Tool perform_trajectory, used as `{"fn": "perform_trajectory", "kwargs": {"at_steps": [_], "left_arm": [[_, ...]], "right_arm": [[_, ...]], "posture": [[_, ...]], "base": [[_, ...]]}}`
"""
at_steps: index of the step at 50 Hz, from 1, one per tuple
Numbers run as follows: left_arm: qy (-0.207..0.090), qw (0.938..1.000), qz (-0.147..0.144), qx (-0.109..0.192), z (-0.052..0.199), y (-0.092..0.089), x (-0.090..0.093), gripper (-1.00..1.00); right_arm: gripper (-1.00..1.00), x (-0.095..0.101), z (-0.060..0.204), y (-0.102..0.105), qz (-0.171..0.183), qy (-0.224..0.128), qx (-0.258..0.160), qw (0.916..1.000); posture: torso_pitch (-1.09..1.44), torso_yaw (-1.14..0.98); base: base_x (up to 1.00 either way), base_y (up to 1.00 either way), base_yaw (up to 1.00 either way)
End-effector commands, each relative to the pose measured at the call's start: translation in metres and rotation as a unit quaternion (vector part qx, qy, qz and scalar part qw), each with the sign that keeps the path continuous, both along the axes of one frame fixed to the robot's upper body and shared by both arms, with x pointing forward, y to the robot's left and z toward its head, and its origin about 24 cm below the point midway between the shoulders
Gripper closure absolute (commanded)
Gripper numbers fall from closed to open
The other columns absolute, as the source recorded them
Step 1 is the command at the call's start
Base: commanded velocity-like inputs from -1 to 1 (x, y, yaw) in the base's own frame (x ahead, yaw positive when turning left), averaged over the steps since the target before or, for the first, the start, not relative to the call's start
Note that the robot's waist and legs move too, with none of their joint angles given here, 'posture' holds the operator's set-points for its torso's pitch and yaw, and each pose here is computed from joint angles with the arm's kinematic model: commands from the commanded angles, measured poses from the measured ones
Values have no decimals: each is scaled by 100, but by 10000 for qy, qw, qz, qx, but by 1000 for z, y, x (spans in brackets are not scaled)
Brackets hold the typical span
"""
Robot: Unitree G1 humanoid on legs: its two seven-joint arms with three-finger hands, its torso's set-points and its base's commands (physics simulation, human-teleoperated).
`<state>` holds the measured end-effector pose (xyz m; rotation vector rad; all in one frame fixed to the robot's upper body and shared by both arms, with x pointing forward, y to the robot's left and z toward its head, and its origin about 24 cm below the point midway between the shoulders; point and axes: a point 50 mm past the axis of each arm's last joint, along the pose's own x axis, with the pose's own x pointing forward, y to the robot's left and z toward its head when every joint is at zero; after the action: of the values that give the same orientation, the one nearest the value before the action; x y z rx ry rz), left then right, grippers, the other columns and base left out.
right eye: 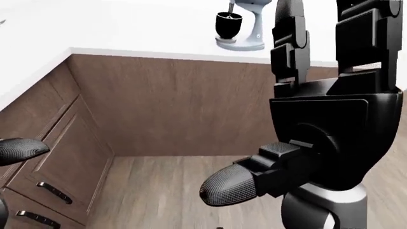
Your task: Open the stand mixer head.
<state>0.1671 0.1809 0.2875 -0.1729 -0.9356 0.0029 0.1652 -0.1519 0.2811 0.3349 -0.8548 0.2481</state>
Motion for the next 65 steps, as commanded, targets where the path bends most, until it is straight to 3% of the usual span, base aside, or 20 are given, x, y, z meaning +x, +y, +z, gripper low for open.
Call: {"fn": "perform_trajectory", "kwargs": {"at_steps": [1, 4, 9, 35, 65], "left_arm": [[-234, 9997, -57, 67, 5, -2, -5, -98], [-226, 9997, -68, 65, 4, -3, -5, -98], [-237, 9997, -68, 66, 5, -2, -5, -98], [-226, 9997, -96, 70, 4, -4, -5, -98], [-221, 9997, -105, 74, 4, -4, -5, -98]], "right_arm": [[-100, -3, 5, -3, -56, -207, 50, 9998], [-100, -3, 4, -3, 23, -212, 20, 9998], [-100, -1, 3, -5, -276, -217, 91, 9993], [-100, 0, 4, -7, -182, -82, 217, 9996], [-100, 0, 3, -9, -474, -170, 262, 9984]], "posture": [[0, 0], [0, 0], [0, 0], [0, 0], [0, 0]], "base": [[38, 0, 0], [92, 0, 0], [34, 0, 0], [31, -11, 0], [28, -8, 0]]}}
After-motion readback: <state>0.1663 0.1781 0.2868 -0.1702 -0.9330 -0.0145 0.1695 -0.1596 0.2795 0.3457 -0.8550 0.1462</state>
